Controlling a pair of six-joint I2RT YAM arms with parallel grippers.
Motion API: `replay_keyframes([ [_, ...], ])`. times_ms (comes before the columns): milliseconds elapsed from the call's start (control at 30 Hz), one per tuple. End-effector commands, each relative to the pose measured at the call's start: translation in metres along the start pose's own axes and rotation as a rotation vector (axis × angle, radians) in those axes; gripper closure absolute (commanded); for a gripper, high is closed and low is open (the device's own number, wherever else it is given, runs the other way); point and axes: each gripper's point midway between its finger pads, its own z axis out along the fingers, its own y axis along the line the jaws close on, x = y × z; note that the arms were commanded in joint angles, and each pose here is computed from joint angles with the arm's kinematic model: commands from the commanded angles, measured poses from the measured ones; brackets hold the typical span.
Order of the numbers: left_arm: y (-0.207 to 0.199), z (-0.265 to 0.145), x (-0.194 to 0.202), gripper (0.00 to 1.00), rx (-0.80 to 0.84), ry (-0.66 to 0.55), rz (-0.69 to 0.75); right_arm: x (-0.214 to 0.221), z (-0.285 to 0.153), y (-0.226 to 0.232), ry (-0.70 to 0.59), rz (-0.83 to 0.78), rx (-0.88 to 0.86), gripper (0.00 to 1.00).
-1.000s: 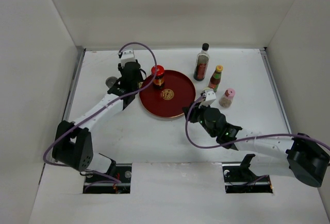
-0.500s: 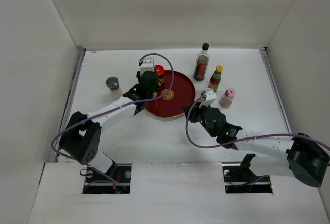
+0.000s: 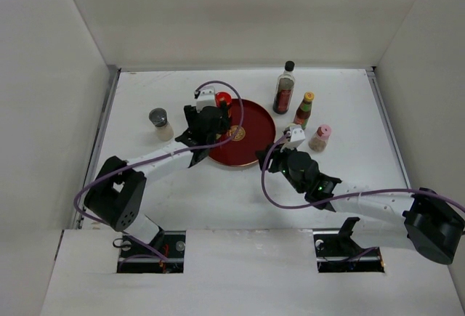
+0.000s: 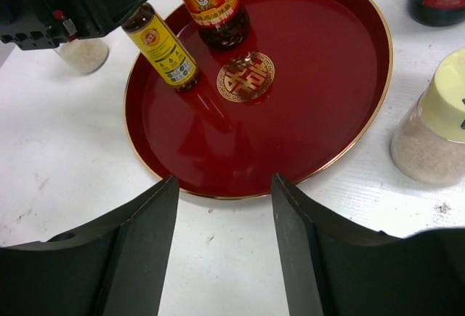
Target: Organize the condiment bottles
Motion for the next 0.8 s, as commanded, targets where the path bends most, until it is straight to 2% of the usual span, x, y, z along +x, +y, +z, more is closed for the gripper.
replay_keyframes([
  [0, 0.0, -0.018, -0.038, 0.19, 0.008, -0.117, -0.072, -0.014, 0.0, 0.005, -0.052, 0.032, -0.024, 0.38],
  [67, 0.008, -0.029, -0.051, 0.15, -0.003, -0.149, -0.091, -0.014, 0.0, 0.005, -0.053, 0.03, -0.023, 0.36],
  [167, 0.027, -0.043, -0.067, 0.15, -0.024, -0.186, -0.118, -0.013, 0.001, 0.003, -0.051, 0.031, -0.019, 0.33],
  [333, 0.081, -0.053, -0.061, 0.15, -0.148, -0.155, -0.123, -0.016, 0.0, 0.005, -0.058, 0.035, -0.024, 0.29],
  [467, 0.12, -0.051, -0.05, 0.14, -0.247, -0.112, -0.131, -0.014, 0.0, 0.006, -0.053, 0.034, -0.025, 0.23],
  [567, 0.147, -0.041, -0.043, 0.13, -0.325, -0.106, -0.152, -0.012, 0.002, 0.006, -0.048, 0.03, -0.022, 0.14],
  [767, 0.166, -0.008, -0.032, 0.12, -0.397, -0.073, -0.156, -0.012, 0.002, 0.007, -0.045, 0.029, -0.031, 0.04],
])
